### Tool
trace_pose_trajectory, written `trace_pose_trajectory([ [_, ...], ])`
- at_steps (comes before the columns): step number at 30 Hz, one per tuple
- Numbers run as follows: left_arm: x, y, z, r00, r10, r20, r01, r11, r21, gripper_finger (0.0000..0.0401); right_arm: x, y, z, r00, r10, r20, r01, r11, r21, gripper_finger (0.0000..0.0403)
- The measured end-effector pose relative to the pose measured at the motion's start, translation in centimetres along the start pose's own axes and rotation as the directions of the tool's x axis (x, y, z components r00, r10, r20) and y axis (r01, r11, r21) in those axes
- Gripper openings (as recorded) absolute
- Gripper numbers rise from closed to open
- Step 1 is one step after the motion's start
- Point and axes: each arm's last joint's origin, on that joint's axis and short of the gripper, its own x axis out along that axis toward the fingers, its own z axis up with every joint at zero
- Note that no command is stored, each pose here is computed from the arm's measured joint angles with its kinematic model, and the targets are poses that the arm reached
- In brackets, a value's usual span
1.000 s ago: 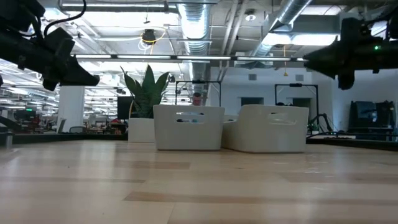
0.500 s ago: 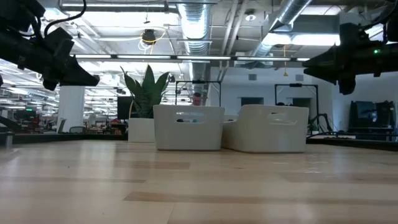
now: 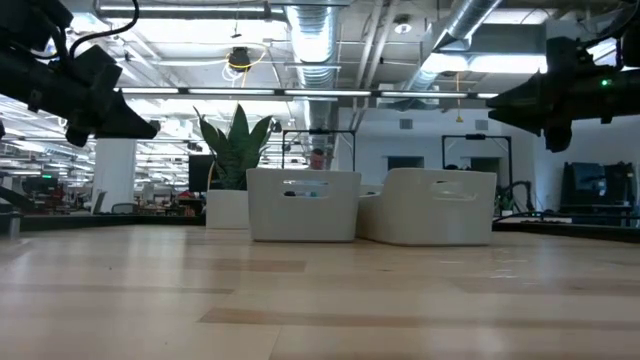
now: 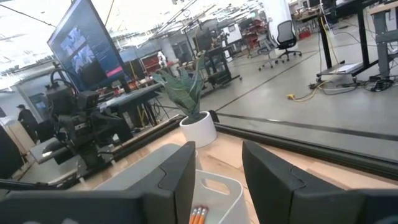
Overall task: Sort pens & pencils
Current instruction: Return to Home Position
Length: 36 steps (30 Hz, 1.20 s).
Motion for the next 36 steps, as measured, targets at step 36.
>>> trace_pose_trajectory([
  [36,0.02,-0.06,-0.1,1.0,-0.022,-0.011,0.022,0.999,0.029,0.0029,0.0,0.0,-0.01,1.0,0.0,0.0,0.0,1.0,0.0,0.0155],
])
